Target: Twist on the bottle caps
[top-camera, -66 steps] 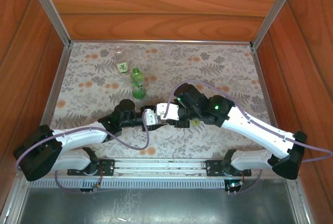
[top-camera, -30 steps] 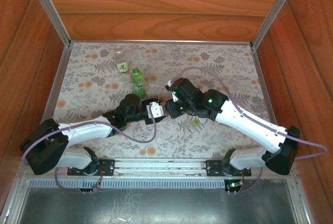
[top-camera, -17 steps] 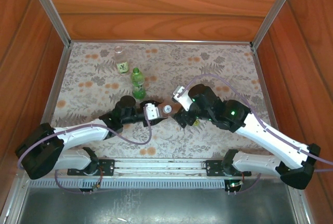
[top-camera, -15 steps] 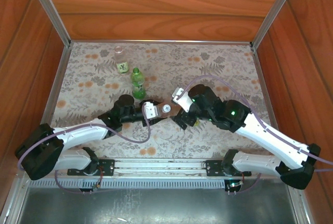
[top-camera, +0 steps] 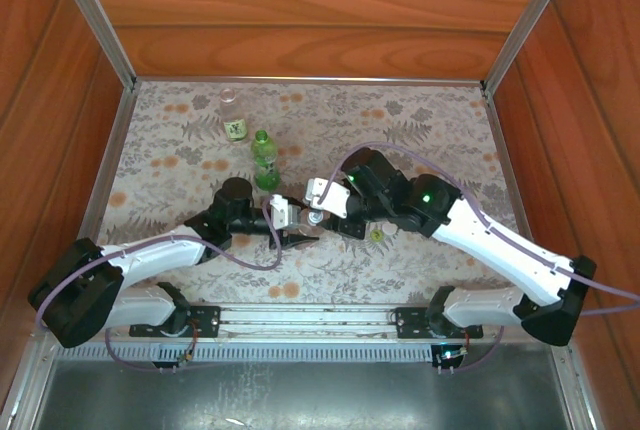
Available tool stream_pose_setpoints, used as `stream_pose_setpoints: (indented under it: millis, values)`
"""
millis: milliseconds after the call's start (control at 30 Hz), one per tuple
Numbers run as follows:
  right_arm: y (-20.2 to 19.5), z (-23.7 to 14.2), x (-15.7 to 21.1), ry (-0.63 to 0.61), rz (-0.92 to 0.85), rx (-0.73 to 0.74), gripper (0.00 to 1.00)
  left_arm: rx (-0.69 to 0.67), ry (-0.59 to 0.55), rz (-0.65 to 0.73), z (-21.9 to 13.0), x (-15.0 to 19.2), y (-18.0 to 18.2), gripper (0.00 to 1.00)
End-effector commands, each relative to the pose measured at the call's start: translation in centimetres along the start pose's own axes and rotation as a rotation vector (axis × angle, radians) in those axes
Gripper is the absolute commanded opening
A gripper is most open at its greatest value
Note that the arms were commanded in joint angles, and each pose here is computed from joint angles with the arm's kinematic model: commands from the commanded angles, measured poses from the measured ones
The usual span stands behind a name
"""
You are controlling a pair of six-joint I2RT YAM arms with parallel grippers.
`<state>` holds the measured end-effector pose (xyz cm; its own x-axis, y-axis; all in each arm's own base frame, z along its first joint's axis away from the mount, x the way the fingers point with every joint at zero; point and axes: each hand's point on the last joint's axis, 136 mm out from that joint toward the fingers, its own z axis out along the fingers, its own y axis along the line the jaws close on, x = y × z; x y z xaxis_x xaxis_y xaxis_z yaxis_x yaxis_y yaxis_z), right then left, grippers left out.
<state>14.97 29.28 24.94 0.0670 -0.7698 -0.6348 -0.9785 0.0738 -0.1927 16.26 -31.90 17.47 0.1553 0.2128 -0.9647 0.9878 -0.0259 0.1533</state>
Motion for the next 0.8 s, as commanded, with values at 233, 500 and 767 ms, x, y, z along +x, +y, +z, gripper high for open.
stream_pose_setpoints:
  millis: [233,500,767]
  values:
    - [1.6,0.6,-0.8,-0.004,-0.028,-0.126,0.41,0.048,-0.025,0.031,-0.2,-0.1,-0.9,0.58]
    - [1.0,1.6,-0.7,0.012,0.132,-0.108,0.22,0.011,-0.027,0.034,-0.2,-0.7,0.0,0.58]
    - [-5.2,4.7,1.6,0.108,0.858,0.263,0.22,-0.266,0.024,0.038,-0.3,-1.8,5.9,0.58]
